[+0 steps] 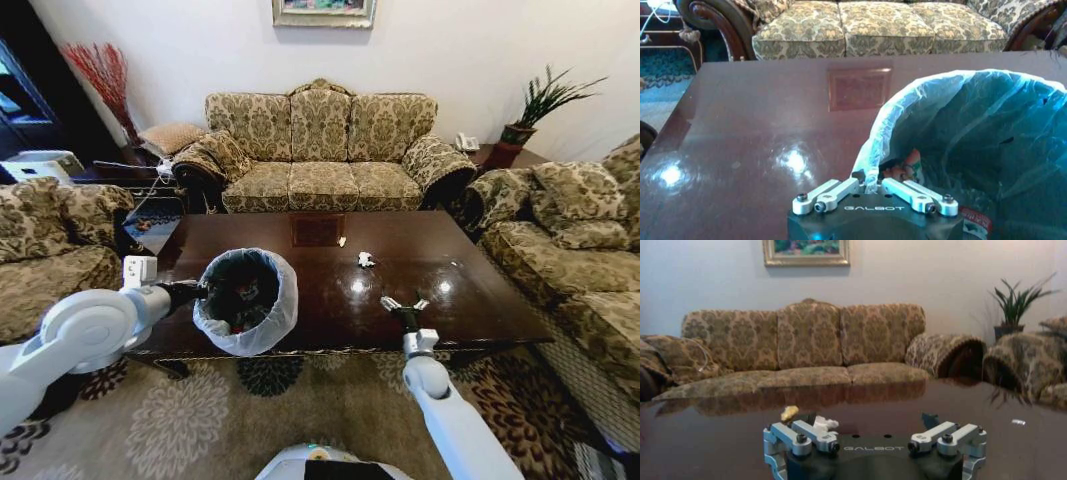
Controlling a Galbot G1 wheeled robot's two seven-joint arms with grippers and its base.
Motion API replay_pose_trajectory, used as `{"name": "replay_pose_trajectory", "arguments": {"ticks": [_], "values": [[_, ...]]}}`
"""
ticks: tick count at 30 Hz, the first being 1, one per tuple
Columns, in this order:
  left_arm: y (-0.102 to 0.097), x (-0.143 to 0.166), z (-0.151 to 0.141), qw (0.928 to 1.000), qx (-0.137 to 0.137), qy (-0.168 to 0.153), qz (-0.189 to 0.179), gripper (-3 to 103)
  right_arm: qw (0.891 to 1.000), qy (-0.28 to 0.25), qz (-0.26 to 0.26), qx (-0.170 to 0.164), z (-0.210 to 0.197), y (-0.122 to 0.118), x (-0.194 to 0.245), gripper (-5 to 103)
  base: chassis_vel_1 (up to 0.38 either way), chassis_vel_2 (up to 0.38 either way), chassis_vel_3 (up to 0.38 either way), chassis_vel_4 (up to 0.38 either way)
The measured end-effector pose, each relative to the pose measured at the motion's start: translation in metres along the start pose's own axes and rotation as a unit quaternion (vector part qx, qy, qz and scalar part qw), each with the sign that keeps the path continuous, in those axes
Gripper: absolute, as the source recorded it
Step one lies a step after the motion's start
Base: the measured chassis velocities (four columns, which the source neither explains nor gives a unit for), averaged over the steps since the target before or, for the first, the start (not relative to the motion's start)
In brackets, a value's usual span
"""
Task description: Move to the front of the table and place the trash on the table into the trash bin.
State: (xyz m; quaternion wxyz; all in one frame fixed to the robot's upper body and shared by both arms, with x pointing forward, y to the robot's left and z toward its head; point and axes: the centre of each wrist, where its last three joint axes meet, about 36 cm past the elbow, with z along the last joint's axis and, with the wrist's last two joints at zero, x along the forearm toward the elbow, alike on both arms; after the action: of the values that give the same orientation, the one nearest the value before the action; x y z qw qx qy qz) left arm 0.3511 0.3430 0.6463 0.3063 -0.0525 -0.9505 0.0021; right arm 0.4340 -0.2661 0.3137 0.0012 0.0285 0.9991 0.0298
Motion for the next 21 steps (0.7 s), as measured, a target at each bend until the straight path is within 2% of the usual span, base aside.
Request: {"name": "replay_pose_trajectory", "arguments": {"ticks": [5,10,13,19,20,21], "values": [[-0.001,0.0,0.001,1.0,0.001,0.0,0.002,0,1.0,0.011,0.001,-0.011,0.008,0.006,-0.028,100,-0.148,0.155,0.151,-0.166],[-0.001,0.0,0.001,1.0,0.002,0.0,0.002,0,0.999,0.028,0.001,-0.023,0.012,0.023,-0.056,100,-0.2,0.212,0.215,-0.19],[0.001,-0.001,0.001,1.0,-0.001,0.0,0.001,0,0.997,0.069,-0.006,-0.029,0.005,0.042,-0.071,100,-0.132,0.108,0.078,-0.095],[0.001,-0.002,0.002,1.0,0.0,0.0,0.003,0,0.995,0.097,-0.012,-0.028,0.004,0.056,-0.085,103,-0.029,0.019,0.004,-0.011],[0.002,-0.002,0.003,1.0,0.001,0.0,0.004,0,0.994,0.103,-0.012,-0.026,0.004,0.061,-0.088,96,0.0,0.0,0.0,0.0],[0.001,-0.002,0.003,1.0,0.002,0.0,0.005,0,0.994,0.108,-0.012,-0.025,0.004,0.063,-0.09,96,0.0,0.0,0.0,0.0]]}}
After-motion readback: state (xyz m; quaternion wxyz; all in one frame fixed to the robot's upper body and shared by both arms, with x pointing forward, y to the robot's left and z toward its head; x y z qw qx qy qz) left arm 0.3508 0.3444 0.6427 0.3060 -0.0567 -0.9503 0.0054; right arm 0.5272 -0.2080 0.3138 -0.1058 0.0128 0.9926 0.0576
